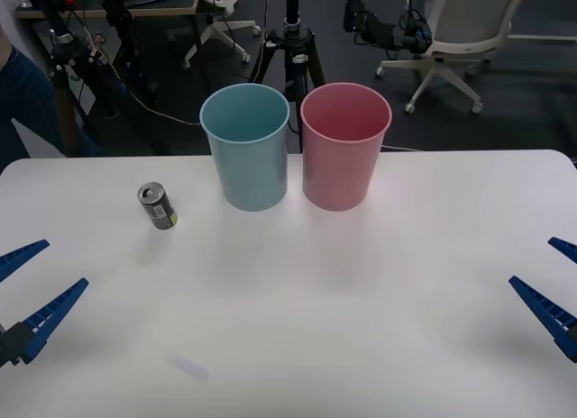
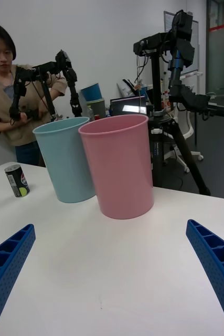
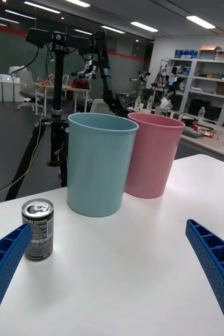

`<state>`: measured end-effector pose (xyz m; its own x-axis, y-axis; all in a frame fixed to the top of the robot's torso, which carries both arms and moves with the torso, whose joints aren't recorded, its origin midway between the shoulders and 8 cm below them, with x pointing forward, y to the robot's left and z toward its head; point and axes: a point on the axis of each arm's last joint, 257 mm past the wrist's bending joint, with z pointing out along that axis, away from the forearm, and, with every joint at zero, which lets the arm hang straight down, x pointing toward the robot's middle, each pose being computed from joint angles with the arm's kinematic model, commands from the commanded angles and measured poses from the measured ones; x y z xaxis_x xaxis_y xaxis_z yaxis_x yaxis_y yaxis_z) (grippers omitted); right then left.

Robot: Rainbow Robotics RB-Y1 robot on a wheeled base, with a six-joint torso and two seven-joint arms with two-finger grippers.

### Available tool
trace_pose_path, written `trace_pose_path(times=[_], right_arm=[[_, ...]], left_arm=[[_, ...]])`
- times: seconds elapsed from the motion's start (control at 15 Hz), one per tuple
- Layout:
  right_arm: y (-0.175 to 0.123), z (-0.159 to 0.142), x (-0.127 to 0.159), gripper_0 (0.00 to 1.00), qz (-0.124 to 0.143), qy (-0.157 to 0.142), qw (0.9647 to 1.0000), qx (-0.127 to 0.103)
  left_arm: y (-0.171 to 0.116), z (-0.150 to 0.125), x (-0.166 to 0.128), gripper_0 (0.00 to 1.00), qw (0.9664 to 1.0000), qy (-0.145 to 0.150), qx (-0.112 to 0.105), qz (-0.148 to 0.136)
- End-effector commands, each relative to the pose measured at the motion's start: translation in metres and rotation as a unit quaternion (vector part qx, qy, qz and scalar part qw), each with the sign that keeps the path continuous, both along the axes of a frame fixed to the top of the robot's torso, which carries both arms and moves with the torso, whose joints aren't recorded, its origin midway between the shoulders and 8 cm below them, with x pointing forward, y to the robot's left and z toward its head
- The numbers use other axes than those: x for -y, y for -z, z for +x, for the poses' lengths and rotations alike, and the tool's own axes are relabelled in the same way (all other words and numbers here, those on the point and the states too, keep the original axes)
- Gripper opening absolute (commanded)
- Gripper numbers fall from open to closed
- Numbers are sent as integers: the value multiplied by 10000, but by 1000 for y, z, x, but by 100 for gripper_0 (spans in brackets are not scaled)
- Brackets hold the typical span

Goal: Grasp the object on the table and drop it into the matching bin: aluminum can to the light blue bin, PET bottle to the pink bin.

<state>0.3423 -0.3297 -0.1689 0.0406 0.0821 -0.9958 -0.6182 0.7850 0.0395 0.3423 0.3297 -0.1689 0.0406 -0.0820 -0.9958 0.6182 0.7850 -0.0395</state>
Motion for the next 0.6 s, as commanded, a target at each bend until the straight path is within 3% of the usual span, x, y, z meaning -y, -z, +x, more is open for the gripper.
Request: trace_pose_path(times=[0.07, 0.33, 0.47, 0.6], right_arm=[[0, 0, 0, 100, 0, 0, 10000, 0], [0, 0, 0, 100, 0, 0, 10000, 0], [0, 0, 0, 100, 0, 0, 10000, 0], [0, 0, 0, 100, 0, 0, 10000, 0]], left_arm=[[8, -3, 2, 100, 10000, -6, -75, -28], [14, -9, 3, 100, 9998, -56, -177, -38], [20, -6, -3, 100, 9994, -279, -193, -36], [27, 7, -13, 100, 9973, -713, -98, 135]])
